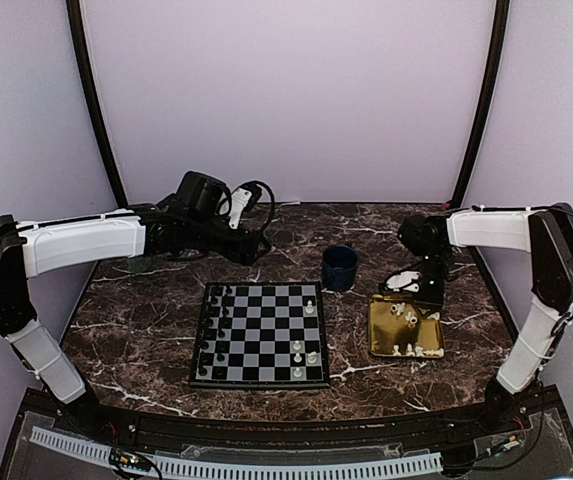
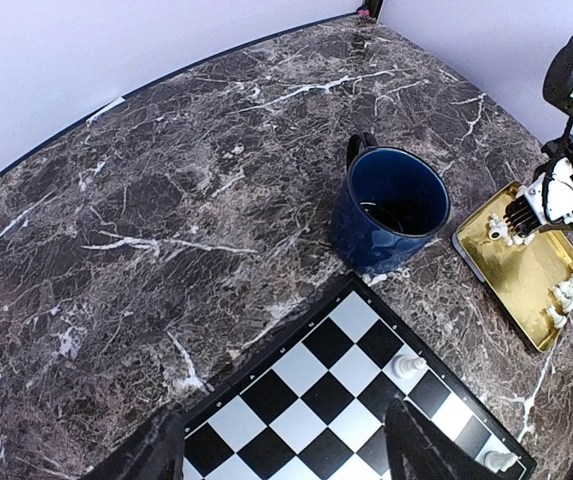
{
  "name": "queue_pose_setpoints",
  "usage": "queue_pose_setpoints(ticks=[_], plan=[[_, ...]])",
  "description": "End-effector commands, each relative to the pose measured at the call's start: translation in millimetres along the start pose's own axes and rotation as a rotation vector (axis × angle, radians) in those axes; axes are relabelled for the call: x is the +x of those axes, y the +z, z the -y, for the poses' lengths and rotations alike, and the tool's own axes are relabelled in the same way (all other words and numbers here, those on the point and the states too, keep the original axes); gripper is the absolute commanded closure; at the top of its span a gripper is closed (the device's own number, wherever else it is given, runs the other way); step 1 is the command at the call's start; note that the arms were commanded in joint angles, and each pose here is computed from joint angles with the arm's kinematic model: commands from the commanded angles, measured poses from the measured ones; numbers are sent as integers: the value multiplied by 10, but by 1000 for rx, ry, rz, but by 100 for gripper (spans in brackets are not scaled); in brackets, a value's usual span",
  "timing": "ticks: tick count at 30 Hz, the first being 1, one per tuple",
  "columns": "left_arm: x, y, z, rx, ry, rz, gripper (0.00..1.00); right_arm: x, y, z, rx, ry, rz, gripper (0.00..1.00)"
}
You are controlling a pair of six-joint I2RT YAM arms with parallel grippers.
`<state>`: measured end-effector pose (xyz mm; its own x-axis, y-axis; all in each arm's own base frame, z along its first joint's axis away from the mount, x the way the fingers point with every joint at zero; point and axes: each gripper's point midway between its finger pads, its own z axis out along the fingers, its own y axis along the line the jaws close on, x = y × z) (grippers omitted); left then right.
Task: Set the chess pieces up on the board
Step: Pick up the queen from the storage box.
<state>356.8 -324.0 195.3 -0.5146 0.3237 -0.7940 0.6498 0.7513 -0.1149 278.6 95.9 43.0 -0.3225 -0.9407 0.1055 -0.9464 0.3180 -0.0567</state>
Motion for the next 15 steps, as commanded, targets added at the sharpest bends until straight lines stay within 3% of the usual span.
queue_pose_setpoints(ticks=[1, 15], plan=[[-180, -108, 50, 17, -4, 36, 29, 22, 17, 45, 16, -13, -44, 66], [-151, -76, 36, 10, -1, 23, 29, 14, 171, 62, 12, -6, -73, 72]])
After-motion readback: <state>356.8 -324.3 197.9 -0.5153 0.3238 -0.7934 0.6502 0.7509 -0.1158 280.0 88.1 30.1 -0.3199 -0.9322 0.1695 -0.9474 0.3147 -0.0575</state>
